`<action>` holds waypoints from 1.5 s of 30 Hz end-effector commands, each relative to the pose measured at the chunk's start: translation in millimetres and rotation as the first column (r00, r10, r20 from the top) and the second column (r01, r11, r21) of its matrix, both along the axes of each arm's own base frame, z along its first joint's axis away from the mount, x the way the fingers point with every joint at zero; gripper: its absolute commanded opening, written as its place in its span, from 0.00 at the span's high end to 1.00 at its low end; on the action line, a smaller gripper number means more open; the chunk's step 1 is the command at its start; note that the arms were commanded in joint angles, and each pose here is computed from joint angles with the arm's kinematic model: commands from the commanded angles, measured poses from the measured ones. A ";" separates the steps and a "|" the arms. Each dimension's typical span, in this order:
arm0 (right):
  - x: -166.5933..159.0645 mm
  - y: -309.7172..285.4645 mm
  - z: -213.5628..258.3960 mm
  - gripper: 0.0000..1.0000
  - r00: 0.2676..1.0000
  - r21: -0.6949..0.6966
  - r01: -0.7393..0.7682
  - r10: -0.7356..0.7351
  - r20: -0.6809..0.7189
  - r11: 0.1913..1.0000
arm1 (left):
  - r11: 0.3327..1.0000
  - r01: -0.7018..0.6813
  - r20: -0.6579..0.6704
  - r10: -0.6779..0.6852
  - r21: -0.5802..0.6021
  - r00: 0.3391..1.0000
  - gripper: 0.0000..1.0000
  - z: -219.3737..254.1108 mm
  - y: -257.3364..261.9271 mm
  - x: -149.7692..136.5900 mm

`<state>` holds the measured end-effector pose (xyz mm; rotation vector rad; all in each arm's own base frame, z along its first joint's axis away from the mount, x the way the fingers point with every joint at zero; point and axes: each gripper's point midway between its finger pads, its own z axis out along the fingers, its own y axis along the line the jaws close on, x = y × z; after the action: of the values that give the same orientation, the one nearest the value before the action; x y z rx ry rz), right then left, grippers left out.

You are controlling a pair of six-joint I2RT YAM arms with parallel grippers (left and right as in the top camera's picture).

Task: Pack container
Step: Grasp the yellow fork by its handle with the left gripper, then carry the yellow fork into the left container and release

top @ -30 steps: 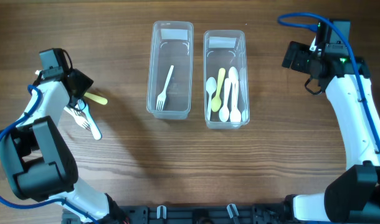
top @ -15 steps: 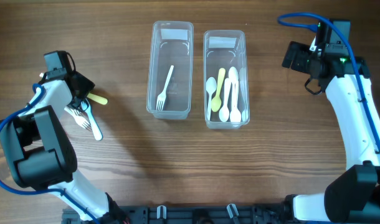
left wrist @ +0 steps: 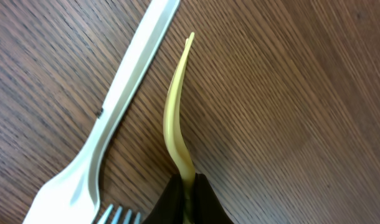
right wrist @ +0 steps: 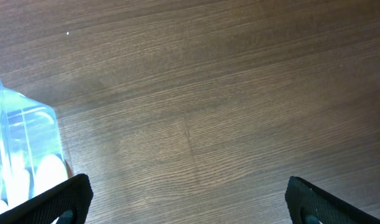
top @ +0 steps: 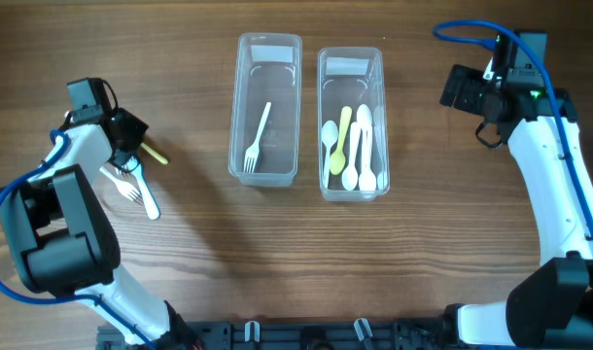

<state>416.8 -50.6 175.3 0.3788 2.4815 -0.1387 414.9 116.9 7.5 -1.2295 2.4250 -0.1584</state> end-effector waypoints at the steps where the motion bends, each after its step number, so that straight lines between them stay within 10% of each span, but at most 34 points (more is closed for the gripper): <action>1: 0.9 -1.6 15.6 0.00 0.999 -0.014 -0.005 0.005 0.037 1.000 | 1.000 0.019 0.075 -0.019 -0.006 0.997 0.96 30.7 -4.3 4.5; 10: 0.9 -1.6 15.6 0.00 0.999 -0.014 -0.005 0.005 0.037 1.000 | 0.968 0.169 0.223 -0.126 -0.185 0.967 0.96 80.4 -48.7 10.5; 14: 0.9 -1.6 15.6 0.00 0.999 -0.014 -0.005 0.005 0.037 1.000 | 0.871 0.455 0.358 -0.372 -0.185 0.857 0.96 121.9 -98.5 4.6; 19: 0.9 -1.6 15.6 0.00 0.999 -0.014 -0.005 0.005 0.037 1.000 | 0.631 0.776 0.422 -0.704 0.002 0.571 0.96 160.6 -200.1 -15.6; 26: 0.9 -1.6 15.6 0.00 0.999 -0.014 -0.004 0.005 0.037 1.000 | 0.530 0.821 0.260 -0.840 0.211 0.476 0.96 148.3 -274.5 -24.8; 27: 0.9 -1.6 15.6 0.00 0.999 -0.014 -0.005 0.005 0.037 1.000 | 0.523 0.819 0.256 -0.846 0.237 0.467 0.90 149.8 -280.2 -23.9; 28: 0.9 -1.6 15.6 0.00 0.999 -0.014 -0.005 0.006 0.037 1.000 | 0.523 0.812 0.250 -0.849 0.260 0.466 0.62 151.1 -282.5 -22.3; 32: 0.9 -1.6 15.6 0.00 0.999 -0.014 -0.005 0.005 0.037 1.000 | 0.560 0.768 0.234 -0.828 0.311 0.509 0.38 153.8 -267.4 -11.8; 35: 0.9 -1.6 15.6 0.00 0.999 -0.014 -0.005 0.005 0.037 1.000 | 0.614 0.742 0.194 -0.789 0.270 0.583 0.39 146.6 -243.0 -16.7; 38: 0.9 -1.6 15.6 0.00 0.999 -0.014 -0.005 0.005 0.037 1.000 | 0.872 0.427 0.030 -0.446 0.240 0.895 0.28 133.4 -159.1 -46.5; 45: 0.9 -1.6 15.6 0.00 0.999 -0.014 -0.005 0.005 0.037 1.000 | 0.951 0.159 -0.155 -0.121 0.264 0.980 0.21 112.8 -76.0 -97.5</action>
<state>416.8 -50.6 175.4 0.3788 2.4811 -0.1386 328.3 5.2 123.1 -0.7562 2.6398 0.1078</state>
